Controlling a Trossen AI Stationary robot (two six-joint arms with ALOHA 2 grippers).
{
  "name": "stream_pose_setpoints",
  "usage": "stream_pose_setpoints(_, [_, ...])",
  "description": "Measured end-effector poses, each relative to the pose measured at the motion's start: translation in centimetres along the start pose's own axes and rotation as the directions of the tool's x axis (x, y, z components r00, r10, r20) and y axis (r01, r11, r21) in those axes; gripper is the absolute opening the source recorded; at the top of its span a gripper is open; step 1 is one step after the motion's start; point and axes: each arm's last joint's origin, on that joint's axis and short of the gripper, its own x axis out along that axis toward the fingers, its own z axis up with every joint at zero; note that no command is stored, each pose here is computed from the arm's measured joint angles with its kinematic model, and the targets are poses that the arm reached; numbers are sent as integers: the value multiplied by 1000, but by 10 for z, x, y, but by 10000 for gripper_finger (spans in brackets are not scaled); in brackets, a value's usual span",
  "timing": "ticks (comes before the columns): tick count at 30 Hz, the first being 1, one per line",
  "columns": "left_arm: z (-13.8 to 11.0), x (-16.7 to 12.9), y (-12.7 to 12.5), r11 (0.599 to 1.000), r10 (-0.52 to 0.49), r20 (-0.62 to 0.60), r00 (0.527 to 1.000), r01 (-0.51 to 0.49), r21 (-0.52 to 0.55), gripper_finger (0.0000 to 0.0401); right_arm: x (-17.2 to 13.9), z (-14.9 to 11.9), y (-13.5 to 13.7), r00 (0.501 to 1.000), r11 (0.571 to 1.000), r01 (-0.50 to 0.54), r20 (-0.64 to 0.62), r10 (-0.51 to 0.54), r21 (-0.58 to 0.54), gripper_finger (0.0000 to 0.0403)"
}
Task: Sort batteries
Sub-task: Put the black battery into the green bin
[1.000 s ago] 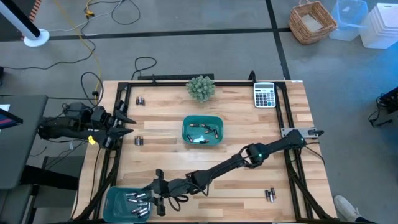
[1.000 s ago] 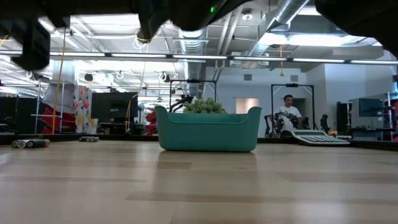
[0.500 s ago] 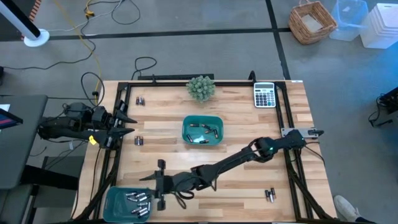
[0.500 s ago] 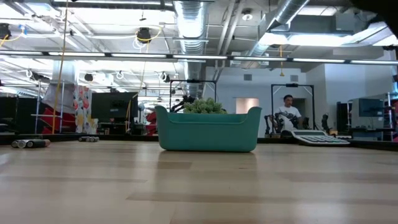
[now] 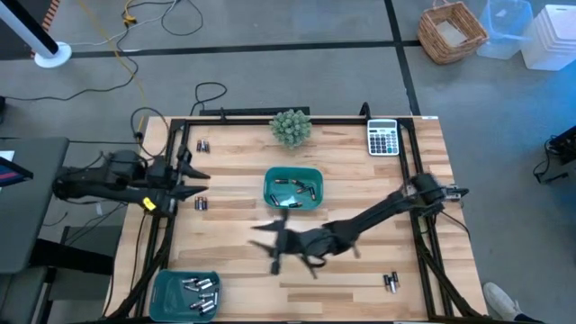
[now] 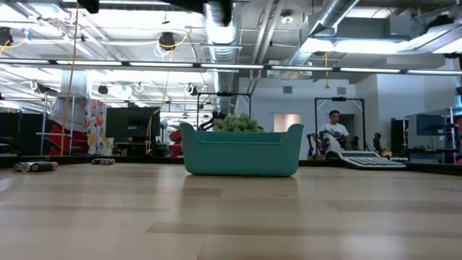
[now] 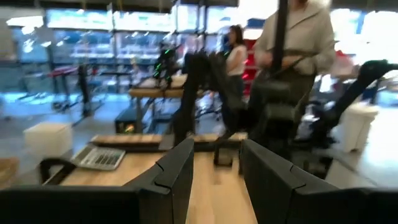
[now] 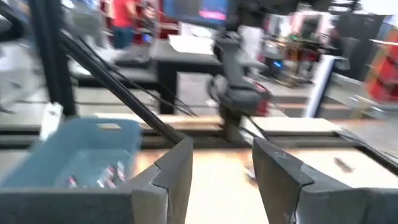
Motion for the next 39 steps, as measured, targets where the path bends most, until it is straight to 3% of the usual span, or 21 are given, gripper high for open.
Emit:
stream_pose_setpoints(11, [-19,33,11,970,243,-164,956,-236,59,130,-121,-7,-38,978,978,207,-36,-206,15,178])
stream_pose_setpoints(20, [-41,55,42,894,427,-315,848,-448,7,130,-155,-31,-58,964,965,258,-74,-254,47,178])
stream_pose_setpoints(29, [-73,51,79,730,572,-547,612,-683,-1,130,-177,-23,-68,969,969,244,-45,-243,29,178])
stream_pose_setpoints(33, [-84,43,94,600,658,-608,444,-797,68,130,-188,-15,-70,964,964,265,-26,-265,-4,178])
stream_pose_setpoints(39, [-102,35,124,452,676,-685,273,-887,93,130,-189,-11,-83,953,953,303,-14,-303,-12,177])
